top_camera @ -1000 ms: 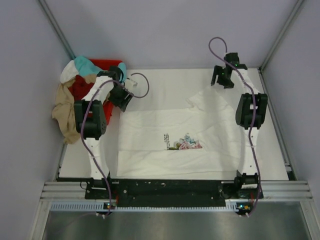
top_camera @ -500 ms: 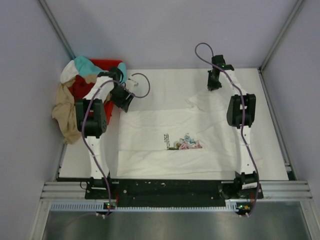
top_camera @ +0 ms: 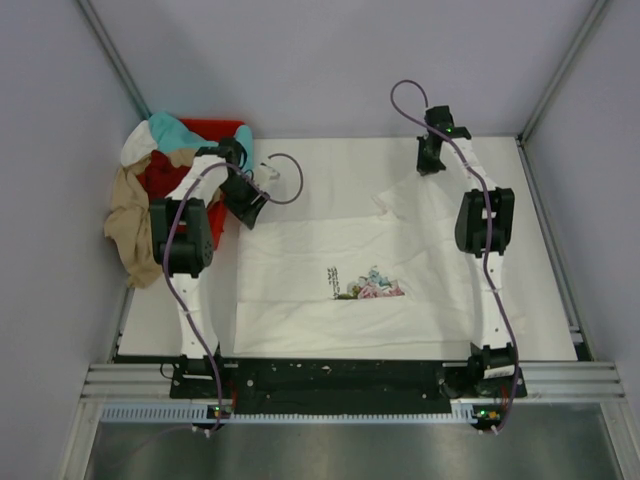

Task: Fold and stack the t-shirts
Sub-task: Grap the side of the flattened tshirt furthest away from the robot with both arms

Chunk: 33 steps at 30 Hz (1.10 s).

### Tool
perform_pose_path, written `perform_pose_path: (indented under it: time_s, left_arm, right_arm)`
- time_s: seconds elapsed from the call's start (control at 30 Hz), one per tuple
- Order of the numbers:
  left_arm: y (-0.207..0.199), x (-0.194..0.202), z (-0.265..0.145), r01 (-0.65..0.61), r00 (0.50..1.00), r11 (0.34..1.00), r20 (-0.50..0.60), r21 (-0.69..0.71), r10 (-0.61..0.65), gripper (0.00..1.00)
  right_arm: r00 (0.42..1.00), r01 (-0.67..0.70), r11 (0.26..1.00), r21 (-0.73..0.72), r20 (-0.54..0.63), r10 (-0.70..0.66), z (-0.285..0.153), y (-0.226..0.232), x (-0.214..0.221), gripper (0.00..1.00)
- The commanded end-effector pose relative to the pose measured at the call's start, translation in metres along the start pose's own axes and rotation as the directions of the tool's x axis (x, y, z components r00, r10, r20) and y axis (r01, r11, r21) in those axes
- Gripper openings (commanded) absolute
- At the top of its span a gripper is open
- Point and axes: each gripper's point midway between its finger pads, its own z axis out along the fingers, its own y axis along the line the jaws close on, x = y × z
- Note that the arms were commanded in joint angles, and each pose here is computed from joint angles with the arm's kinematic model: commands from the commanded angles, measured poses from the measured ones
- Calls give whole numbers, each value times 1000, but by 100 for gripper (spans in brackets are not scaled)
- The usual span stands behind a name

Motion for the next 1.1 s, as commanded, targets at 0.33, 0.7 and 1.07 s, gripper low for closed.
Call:
perform_pose_path:
  time_s: [0.33, 0.7, 1.07]
  left_arm:
    - [14, 12, 9, -96, 991, 995, -94, -7, 95, 63]
    - [-5, 31, 21, -98, 980, 990, -163, 100, 114, 49]
    - [-11, 33, 19, -90, 976, 991, -188, 97, 107, 0]
  right_arm:
    - [982, -121, 990, -69, 141, 130, -19, 2, -44, 0]
    - [958, -200, 979, -23, 203, 201, -28, -10, -63, 85]
    - [969, -245, 968, -46, 0, 245, 20, 6, 0, 38]
